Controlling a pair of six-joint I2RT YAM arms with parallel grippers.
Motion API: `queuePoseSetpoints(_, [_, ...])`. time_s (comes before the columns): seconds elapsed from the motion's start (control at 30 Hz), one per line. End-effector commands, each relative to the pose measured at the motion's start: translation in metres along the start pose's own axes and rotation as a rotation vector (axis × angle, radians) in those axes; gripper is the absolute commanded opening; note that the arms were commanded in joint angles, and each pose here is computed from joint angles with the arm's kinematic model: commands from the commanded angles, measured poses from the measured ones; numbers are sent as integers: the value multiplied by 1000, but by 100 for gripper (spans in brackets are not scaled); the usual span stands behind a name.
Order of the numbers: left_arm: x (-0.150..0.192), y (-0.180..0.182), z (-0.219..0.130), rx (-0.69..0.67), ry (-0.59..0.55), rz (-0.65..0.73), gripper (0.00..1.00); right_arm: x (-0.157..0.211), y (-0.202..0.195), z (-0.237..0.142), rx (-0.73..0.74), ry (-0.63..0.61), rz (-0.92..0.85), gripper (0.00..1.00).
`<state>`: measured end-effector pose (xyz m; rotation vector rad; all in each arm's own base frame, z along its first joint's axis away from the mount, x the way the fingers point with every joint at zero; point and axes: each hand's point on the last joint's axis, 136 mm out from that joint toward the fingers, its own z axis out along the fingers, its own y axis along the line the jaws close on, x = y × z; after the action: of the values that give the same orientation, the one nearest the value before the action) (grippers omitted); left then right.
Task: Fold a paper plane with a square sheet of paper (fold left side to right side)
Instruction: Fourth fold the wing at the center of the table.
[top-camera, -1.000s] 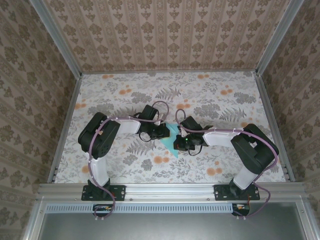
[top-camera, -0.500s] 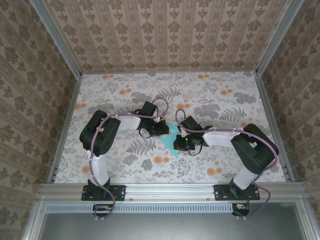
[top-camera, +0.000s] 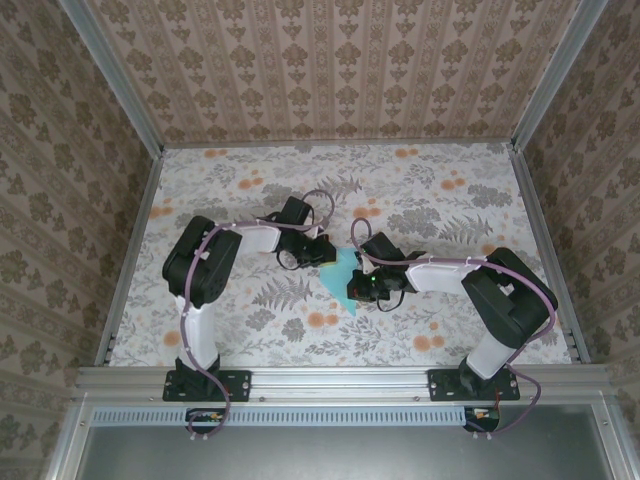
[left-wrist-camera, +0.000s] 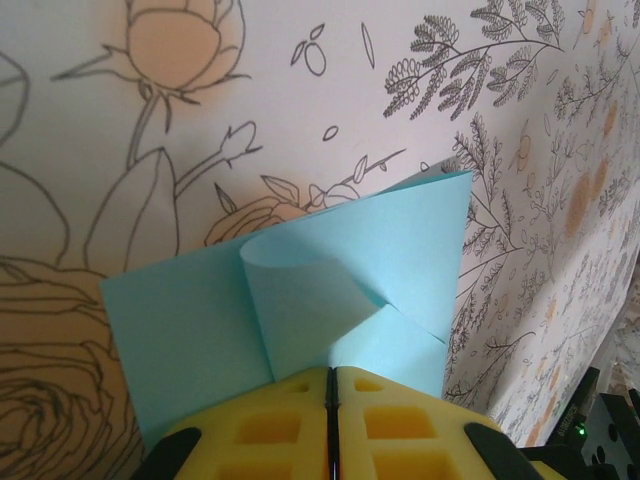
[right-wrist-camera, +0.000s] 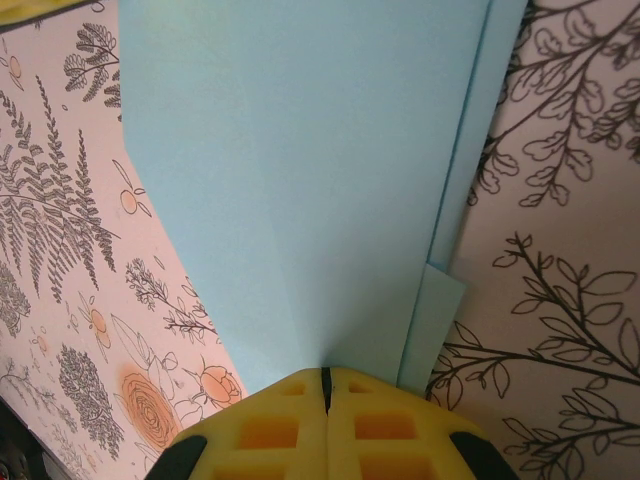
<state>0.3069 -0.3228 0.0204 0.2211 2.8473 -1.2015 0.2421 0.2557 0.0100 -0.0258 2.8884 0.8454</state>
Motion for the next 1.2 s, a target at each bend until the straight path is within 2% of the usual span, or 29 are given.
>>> queuePoseSetpoints(0.0, [-36,41,-6,-143,-118,8,10,60,-77,8,287,175,70,0])
queuePoseSetpoints(0.77, [-66,57,-14,-164,-134,-10,12,61,-75,9,275,176,67,0])
queuePoseSetpoints(0.87, [-74,62,-24,-158,-152,-29,13,59,-71,11,262,171,70,0])
queuePoseSetpoints(1.03, [-79,49,-39,-140,-175,-9,17,50,-61,13,221,138,76,0])
queuePoseSetpoints(1.17, [-80,34,-63,-122,-221,15,21,35,-45,13,156,83,74,0])
